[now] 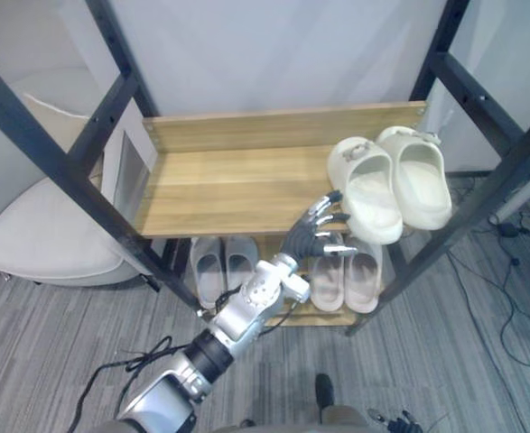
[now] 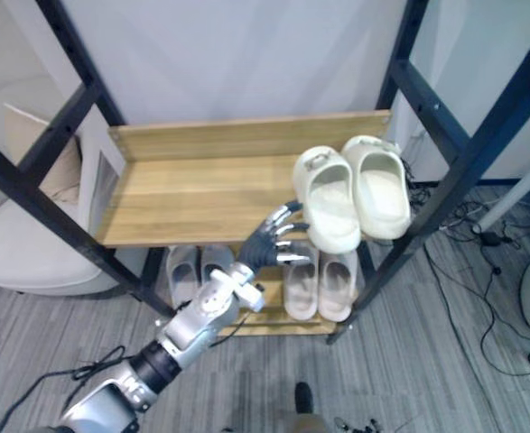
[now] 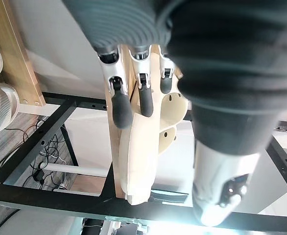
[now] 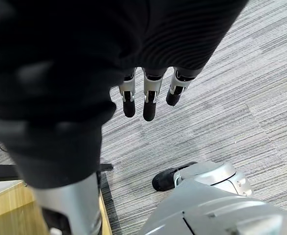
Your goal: Organize the slippers on the shoe rack
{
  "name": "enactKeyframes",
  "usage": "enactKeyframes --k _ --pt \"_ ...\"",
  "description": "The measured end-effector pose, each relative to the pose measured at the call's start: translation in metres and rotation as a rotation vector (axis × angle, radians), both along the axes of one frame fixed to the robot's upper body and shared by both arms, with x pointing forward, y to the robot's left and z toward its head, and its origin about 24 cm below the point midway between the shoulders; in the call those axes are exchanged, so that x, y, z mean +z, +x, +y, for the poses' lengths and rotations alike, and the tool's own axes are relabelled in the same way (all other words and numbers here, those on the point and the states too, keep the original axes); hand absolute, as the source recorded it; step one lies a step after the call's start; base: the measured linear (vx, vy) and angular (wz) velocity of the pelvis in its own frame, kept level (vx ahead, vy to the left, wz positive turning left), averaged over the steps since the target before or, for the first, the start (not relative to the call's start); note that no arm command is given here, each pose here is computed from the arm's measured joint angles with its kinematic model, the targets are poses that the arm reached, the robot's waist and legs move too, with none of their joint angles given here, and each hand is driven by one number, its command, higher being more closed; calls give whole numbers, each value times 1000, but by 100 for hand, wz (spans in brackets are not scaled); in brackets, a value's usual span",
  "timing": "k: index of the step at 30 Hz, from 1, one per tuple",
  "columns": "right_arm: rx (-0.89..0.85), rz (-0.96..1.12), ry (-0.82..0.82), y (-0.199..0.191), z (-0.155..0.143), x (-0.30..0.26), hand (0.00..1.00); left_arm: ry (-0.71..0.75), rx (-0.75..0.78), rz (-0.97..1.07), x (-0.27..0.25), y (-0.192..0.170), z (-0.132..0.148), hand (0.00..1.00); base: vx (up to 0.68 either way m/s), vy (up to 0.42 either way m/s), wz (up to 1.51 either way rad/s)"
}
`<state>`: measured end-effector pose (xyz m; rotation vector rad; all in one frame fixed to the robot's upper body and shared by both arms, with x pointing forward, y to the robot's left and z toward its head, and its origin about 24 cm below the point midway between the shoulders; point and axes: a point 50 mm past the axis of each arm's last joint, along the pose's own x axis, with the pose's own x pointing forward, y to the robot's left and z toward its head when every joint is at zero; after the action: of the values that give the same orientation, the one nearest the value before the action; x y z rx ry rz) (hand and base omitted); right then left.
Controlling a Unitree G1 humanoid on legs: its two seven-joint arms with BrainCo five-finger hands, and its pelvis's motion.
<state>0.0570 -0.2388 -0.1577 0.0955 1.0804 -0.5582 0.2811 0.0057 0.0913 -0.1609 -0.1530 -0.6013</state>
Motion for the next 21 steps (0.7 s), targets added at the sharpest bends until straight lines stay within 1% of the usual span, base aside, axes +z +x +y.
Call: enactKeyframes --k 10,11,12,13,14,17,21 --pt "-6 -2 10 -1 2 -1 0 2 17 -24 10 3 10 0 -21 -22 7" --pt "-6 -2 10 -1 2 -1 0 -13 35 -34 15 5 14 0 -15 -24 14" --pt "-3 -3 13 -1 2 -1 0 -43 80 -57 23 9 24 0 -15 -24 13" --pt "-2 -4 14 -1 2 -1 0 -51 91 -64 26 10 27 0 -19 -41 16" --pt "3 -5 18 -1 2 -1 0 -78 125 -94 34 11 37 0 -12 -35 13" --pt "15 -6 21 0 2 -1 0 -110 124 -110 38 3 45 0 -7 -25 8" --pt "30 -10 24 2 2 0 0 -159 95 -77 32 -12 50 0 -12 -15 4"
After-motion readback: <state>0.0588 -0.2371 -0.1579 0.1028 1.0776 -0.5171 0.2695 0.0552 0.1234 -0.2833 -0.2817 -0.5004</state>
